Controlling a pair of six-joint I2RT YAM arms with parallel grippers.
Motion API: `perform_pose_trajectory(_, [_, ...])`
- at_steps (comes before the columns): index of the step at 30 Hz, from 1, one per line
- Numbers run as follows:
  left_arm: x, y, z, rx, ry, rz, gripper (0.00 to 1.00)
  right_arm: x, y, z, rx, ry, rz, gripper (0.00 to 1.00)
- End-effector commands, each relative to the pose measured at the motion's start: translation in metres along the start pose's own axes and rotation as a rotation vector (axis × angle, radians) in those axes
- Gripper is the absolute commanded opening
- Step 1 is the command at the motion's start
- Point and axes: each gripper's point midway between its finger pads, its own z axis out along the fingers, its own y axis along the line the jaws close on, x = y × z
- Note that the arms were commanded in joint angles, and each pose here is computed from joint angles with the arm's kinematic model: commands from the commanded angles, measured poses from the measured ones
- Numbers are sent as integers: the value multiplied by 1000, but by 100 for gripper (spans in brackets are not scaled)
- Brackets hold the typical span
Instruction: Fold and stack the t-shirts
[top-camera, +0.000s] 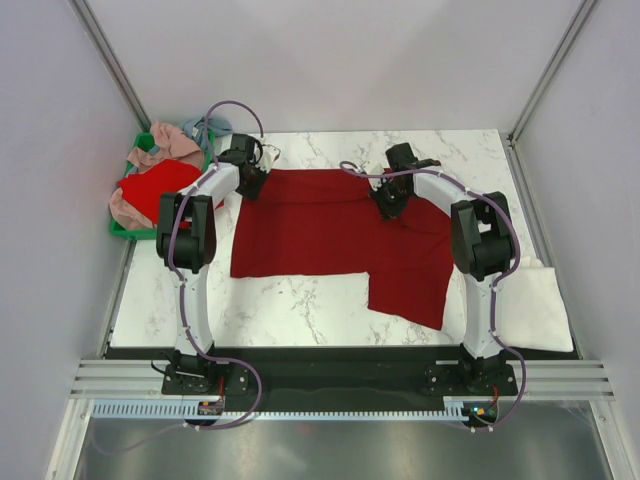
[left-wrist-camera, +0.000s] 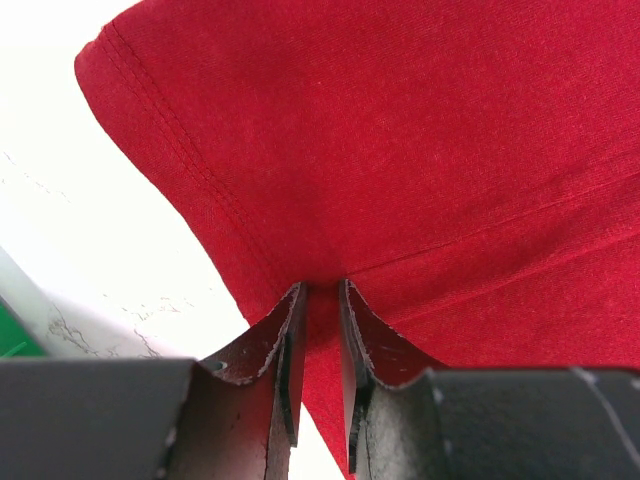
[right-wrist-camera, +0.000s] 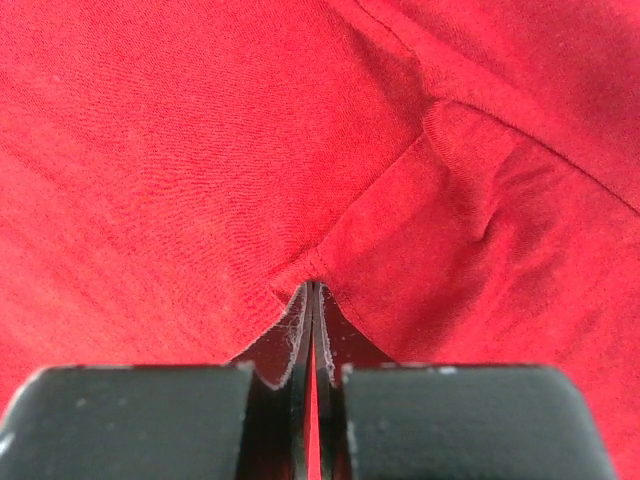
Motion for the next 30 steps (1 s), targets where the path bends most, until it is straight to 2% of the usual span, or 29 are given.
perform_pose_trajectory(1, [-2,8,-5,-27,2,-4,26,-30,-6,-27,53,-83,-27,4])
perform_pose_trajectory(6, [-2,9,-5,-28,2,-8,26,-39,-2,-49,71,-123,-25,4])
perform_pose_trajectory(30, [-6,11,-2,-26,-11,-15,26,-40,30,-45,29,-95,-49,4])
